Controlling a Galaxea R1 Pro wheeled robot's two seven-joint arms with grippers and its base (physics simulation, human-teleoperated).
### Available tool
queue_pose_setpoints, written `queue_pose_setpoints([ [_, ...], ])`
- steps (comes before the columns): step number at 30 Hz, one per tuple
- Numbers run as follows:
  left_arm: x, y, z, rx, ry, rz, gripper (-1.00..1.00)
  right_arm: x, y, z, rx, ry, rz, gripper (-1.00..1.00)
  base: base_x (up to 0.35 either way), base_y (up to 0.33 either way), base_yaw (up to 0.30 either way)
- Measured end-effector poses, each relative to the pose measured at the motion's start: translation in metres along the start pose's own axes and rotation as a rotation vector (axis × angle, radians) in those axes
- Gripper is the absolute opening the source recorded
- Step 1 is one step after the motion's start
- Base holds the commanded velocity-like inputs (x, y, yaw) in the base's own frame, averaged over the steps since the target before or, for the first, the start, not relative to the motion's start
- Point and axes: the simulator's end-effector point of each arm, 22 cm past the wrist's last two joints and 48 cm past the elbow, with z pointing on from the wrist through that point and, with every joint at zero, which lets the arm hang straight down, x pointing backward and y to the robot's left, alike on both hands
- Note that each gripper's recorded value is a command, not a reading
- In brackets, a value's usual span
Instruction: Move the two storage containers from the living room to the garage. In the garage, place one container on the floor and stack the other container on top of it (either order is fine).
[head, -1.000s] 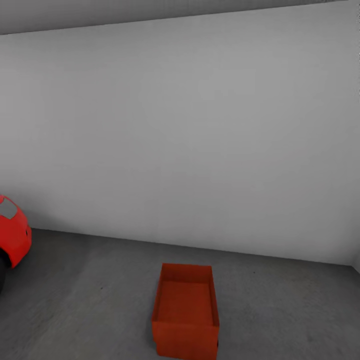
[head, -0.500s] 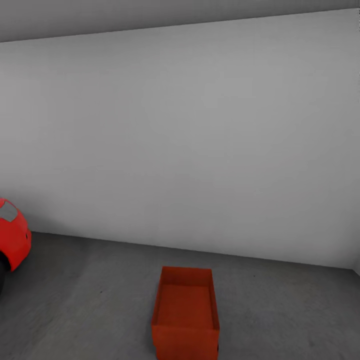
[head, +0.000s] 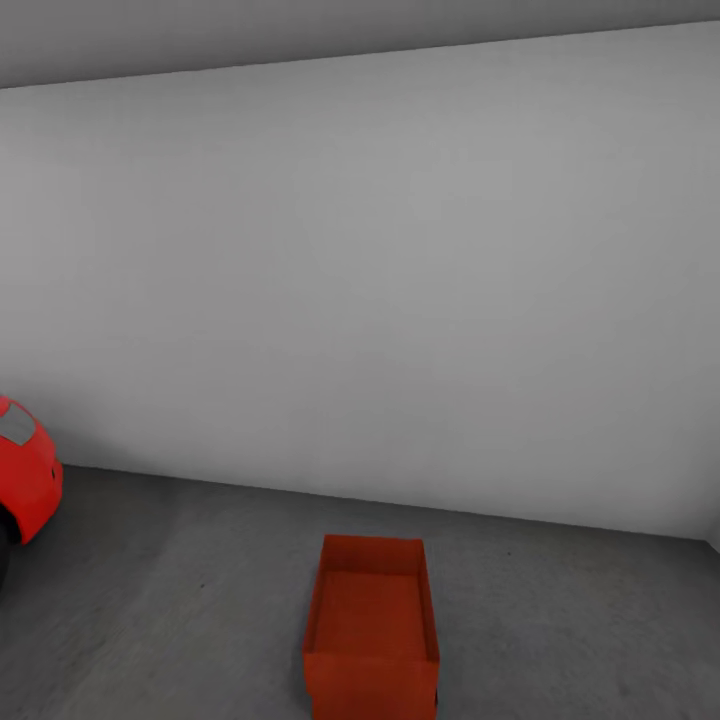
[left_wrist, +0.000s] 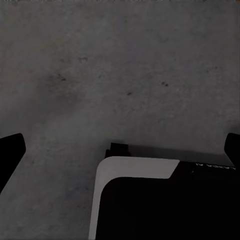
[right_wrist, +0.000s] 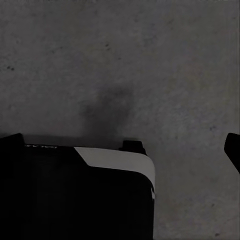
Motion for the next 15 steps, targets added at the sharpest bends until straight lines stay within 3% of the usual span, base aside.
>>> queue_pose_setpoints([
  [15,0.0000,0.0008,0.0000,-0.001,0.000,0.000,1.00,0.0001,-0.0037,0.0001,0.008,0.000,-0.002,1.00,0.000,0.000,0.000],
])
